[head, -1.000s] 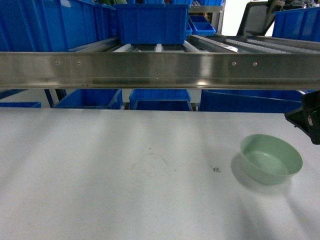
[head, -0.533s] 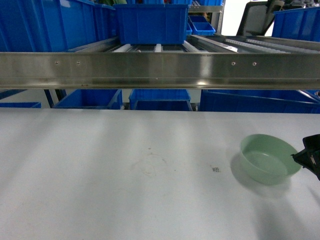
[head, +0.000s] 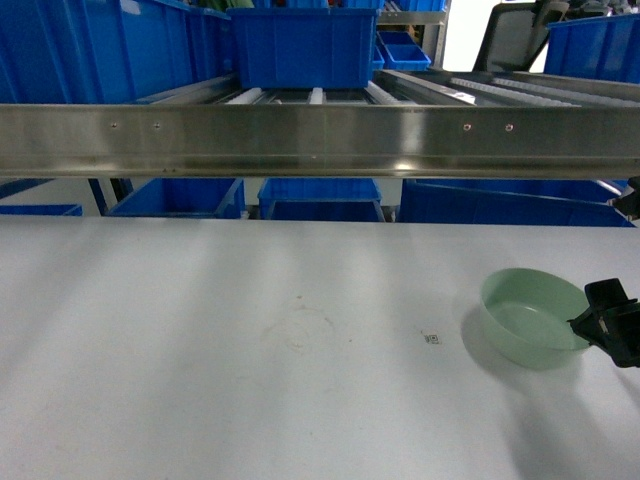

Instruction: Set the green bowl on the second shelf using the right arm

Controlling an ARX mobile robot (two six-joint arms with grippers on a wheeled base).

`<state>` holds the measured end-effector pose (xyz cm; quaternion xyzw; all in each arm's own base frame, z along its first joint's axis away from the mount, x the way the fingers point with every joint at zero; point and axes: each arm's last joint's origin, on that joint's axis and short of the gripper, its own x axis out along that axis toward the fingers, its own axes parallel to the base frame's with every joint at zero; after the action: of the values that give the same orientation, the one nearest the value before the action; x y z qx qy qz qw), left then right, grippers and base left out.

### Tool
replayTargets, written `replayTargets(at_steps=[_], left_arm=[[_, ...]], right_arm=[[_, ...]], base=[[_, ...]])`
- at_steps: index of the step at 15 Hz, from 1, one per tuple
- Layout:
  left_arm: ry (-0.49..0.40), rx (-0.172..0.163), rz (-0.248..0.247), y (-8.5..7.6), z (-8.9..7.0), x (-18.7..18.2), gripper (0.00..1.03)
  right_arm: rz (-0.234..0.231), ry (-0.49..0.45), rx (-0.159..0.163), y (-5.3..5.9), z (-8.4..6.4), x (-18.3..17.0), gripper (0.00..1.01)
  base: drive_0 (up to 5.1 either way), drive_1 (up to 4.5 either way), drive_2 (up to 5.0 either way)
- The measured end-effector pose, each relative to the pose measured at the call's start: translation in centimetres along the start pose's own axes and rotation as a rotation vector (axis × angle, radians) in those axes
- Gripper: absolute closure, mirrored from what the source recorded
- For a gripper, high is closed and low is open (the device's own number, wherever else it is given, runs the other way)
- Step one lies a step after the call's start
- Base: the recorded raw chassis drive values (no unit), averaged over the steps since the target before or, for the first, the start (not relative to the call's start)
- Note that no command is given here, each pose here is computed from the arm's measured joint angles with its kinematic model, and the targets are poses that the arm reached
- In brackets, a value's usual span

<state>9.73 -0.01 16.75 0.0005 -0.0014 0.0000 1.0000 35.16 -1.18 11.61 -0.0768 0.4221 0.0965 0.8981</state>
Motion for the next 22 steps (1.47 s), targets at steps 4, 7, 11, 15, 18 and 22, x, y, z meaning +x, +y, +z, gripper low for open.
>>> replayTargets(at_steps=[4, 7, 11, 15, 18, 22], left_arm=[[0.0, 0.0, 0.0, 0.0, 0.0, 0.0, 0.05], [0.0, 0.0, 0.0, 0.0, 0.0, 0.0, 0.05], [0.0, 0.0, 0.0, 0.0, 0.0, 0.0, 0.05], [0.0, 0.0, 0.0, 0.0, 0.0, 0.0, 0.05], [0.0, 0.0, 0.0, 0.0, 0.0, 0.0, 0.05], [0.0, 0.0, 0.0, 0.0, 0.0, 0.0, 0.05]], right_arm=[[-0.003, 0.029, 0.035, 0.0, -0.9, 1.4, 0.03], [-0.009, 0.049, 0.055, 0.0, -1.7, 2.2, 0.03], [-0.016, 0.051, 0.059, 0.5, -1.8, 2.8, 0.2], [-0.001, 0.047, 0.065, 1.2, -1.8, 3.2, 0.64], [0.01, 0.037, 0.079, 1.2, -1.7, 3.2, 0.94], [0.011, -0.008, 0.072, 1.5, -0.9, 3.0, 0.99]], base=[[0.0, 0.0, 0.0], [0.0, 0.0, 0.0], [0.0, 0.0, 0.0], [0.0, 0.0, 0.0], [0.0, 0.0, 0.0], [0.0, 0.0, 0.0]])
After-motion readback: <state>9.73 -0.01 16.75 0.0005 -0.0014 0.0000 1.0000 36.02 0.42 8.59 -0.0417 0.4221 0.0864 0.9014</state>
